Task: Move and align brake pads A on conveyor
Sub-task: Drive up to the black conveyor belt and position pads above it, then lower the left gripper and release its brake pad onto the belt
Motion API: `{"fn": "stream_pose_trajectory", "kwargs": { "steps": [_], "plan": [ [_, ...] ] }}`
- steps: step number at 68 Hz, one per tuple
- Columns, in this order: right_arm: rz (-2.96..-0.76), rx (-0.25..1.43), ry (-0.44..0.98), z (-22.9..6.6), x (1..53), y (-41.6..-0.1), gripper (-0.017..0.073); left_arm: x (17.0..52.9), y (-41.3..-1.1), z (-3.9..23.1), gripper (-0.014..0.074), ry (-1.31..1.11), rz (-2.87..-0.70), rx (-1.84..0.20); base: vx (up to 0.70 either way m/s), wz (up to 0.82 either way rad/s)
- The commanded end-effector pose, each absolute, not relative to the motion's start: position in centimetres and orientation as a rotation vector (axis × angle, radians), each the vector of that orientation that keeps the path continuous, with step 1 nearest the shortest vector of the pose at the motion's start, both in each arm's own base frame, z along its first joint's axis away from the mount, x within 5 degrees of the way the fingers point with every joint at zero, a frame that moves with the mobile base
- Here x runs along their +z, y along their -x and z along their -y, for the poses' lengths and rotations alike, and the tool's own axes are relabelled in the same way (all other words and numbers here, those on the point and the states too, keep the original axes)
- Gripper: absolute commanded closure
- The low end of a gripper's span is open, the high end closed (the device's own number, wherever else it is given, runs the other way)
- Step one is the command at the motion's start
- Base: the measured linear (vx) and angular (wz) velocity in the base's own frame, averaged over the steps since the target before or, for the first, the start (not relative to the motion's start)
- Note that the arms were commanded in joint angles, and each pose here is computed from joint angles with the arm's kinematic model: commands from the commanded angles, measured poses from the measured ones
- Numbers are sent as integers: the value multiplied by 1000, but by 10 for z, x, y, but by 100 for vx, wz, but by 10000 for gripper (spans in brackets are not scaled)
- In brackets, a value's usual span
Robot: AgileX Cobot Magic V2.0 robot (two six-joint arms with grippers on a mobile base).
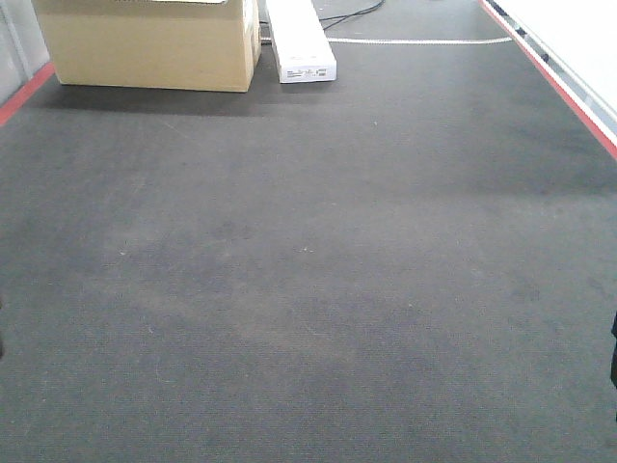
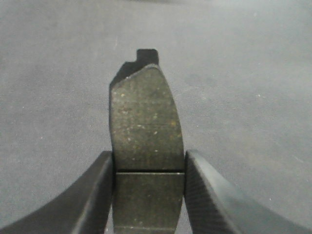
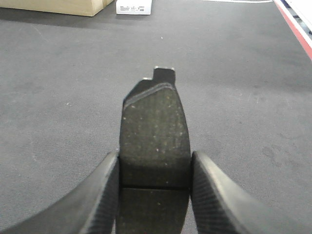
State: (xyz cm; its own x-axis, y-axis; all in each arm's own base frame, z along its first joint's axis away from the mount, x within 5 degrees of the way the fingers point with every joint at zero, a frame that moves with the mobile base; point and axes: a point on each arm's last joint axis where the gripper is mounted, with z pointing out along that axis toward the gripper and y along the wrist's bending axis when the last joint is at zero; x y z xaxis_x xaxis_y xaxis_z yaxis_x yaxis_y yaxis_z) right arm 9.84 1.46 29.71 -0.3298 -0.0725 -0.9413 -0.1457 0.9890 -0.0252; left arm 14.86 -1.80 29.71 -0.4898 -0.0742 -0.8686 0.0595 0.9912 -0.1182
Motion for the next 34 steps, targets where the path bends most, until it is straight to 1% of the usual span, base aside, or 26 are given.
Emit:
{"fn": "stream_pose_trajectory", "kwargs": {
  "steps": [1,6,13,26,34],
  "plan": [
    [-1781,81,165,-16,315,-101,566,315,-179,22,594,16,-2081,-165,0,0],
    [-1781,81,165,-16,315,-101,566,313,-200,25,592,16,-2156,-158,0,0],
    [-1781,81,165,-16,315,-101,566,302,-231,28,589,19,-2260,-149,0,0],
    [-1781,81,165,-16,315,-101,566,263,-277,34,575,25,-2463,-130,0,0],
    [-1781,81,165,-16,315,-101,566,243,-296,37,554,31,-2539,-123,0,0]
  ]
}}
